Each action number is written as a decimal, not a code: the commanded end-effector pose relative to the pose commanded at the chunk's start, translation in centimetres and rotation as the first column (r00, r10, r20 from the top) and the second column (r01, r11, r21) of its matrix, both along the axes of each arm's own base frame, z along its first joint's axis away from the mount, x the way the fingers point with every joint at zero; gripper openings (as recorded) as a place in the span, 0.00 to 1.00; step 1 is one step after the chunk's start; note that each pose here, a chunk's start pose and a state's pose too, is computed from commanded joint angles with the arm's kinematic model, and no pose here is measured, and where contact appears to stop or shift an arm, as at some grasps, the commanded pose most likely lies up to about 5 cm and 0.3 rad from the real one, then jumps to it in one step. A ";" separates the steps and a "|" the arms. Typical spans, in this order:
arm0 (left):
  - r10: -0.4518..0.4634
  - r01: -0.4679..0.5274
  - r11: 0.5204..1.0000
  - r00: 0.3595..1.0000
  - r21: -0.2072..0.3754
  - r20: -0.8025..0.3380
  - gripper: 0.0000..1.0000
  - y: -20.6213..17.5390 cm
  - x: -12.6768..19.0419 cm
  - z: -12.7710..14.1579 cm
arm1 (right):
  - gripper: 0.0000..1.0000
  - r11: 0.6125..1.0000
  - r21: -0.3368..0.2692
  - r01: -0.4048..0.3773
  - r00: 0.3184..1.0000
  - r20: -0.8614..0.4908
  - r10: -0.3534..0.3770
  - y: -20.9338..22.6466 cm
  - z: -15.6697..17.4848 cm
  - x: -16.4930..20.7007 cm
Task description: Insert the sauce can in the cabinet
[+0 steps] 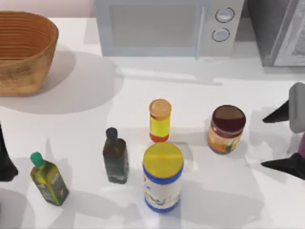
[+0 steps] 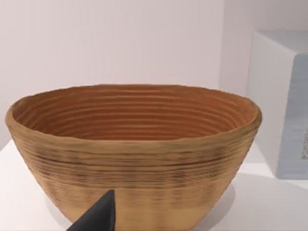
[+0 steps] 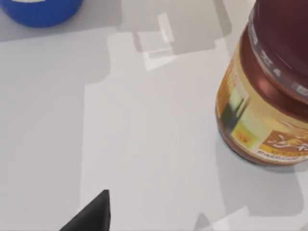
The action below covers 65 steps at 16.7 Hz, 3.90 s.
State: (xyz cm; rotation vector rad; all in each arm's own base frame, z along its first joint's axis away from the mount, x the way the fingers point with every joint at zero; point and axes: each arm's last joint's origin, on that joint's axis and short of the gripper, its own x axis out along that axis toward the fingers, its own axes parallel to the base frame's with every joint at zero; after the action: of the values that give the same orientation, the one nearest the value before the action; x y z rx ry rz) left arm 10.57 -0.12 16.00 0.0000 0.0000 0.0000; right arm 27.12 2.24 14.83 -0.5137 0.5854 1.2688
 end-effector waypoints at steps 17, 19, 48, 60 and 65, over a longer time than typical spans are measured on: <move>0.000 0.000 1.000 1.000 0.000 0.000 1.00 0.0 0.0 0.0 | 1.00 0.842 0.493 -0.220 0.975 0.081 0.208 -0.6 -10.5 7.6; 0.000 0.000 1.000 1.000 0.000 0.000 1.00 0.0 0.0 0.0 | 1.00 0.842 0.493 -0.219 0.975 0.081 0.206 -0.6 -10.4 7.6; 0.000 0.000 1.000 1.000 0.000 0.000 1.00 0.0 0.0 0.0 | 0.77 0.842 0.495 -0.215 0.976 0.082 0.202 5.1 -11.7 7.7; 0.000 0.000 1.000 1.000 0.000 0.000 1.00 0.0 0.0 0.0 | 0.00 0.842 0.495 -0.215 0.976 0.082 0.202 5.1 -11.7 7.7; 0.000 0.000 1.000 1.000 0.000 0.000 1.00 0.0 0.0 0.0 | 0.00 0.842 0.495 -0.215 0.976 0.082 0.202 5.1 -11.7 7.7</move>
State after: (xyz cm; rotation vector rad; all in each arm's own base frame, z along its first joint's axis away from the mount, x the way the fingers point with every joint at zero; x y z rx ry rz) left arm 10.57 -0.12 16.00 0.0000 0.0000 0.0000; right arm 34.84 7.33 3.10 -0.1559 0.1575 1.5551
